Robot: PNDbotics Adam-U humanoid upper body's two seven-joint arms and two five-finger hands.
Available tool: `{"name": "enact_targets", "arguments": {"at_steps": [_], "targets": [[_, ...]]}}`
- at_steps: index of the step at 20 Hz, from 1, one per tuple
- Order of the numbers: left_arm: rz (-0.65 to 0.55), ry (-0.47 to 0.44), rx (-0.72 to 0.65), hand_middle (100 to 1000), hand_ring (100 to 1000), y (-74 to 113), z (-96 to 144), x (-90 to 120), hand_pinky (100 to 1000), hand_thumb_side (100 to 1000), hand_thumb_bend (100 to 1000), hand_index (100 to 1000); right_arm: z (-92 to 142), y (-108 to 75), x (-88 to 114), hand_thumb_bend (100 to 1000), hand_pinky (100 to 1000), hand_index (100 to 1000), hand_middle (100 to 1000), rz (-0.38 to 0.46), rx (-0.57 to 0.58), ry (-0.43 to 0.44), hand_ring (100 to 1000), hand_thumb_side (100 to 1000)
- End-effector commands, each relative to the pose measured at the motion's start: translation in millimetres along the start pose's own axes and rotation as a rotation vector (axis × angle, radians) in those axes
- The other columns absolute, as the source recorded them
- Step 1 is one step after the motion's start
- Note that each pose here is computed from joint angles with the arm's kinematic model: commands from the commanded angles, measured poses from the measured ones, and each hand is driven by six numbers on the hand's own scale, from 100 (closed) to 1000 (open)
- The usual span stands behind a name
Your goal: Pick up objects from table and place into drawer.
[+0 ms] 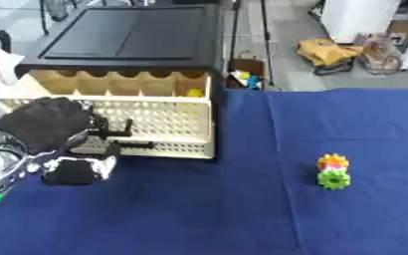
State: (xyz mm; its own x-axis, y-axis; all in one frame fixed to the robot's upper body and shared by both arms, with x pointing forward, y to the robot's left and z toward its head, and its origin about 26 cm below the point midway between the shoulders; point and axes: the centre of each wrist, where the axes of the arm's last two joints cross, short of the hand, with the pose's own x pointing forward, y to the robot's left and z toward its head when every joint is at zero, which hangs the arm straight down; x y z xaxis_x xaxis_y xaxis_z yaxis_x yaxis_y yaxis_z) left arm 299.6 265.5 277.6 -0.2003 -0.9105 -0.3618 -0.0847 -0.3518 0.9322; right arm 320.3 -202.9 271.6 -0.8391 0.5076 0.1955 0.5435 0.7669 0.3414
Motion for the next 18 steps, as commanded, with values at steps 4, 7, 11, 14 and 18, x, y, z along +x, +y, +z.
{"name": "enact_targets", "arguments": {"at_steps": [4, 7, 11, 14, 18], "targets": [[-0.019, 0.035, -0.033, 100, 100, -2.2, 3.0, -7.6, 100, 761, 111, 645, -5.8, 2.2, 5.4, 100, 674, 752, 474, -0.012, -0.013, -0.025, 527, 1000], [-0.025, 0.029, -0.031, 100, 100, -2.5, 3.1, -7.7, 100, 762, 112, 639, -5.7, 2.2, 5.4, 100, 674, 752, 473, -0.012, -0.014, -0.025, 526, 1000], [-0.027, 0.014, -0.024, 100, 100, -2.8, 2.9, -6.9, 100, 766, 108, 632, -5.5, 2.1, 5.3, 100, 674, 752, 473, -0.011, -0.016, -0.024, 526, 1000], [-0.03, 0.005, -0.018, 100, 100, -2.1, 2.6, -6.4, 100, 768, 107, 626, -5.4, 2.0, 5.2, 100, 674, 752, 473, -0.011, -0.016, -0.023, 526, 1000], [-0.031, 0.0, -0.022, 100, 100, -3.6, 2.8, -6.0, 100, 771, 111, 623, -5.4, 2.0, 5.2, 100, 674, 752, 473, -0.012, -0.016, -0.023, 526, 1000]]}}
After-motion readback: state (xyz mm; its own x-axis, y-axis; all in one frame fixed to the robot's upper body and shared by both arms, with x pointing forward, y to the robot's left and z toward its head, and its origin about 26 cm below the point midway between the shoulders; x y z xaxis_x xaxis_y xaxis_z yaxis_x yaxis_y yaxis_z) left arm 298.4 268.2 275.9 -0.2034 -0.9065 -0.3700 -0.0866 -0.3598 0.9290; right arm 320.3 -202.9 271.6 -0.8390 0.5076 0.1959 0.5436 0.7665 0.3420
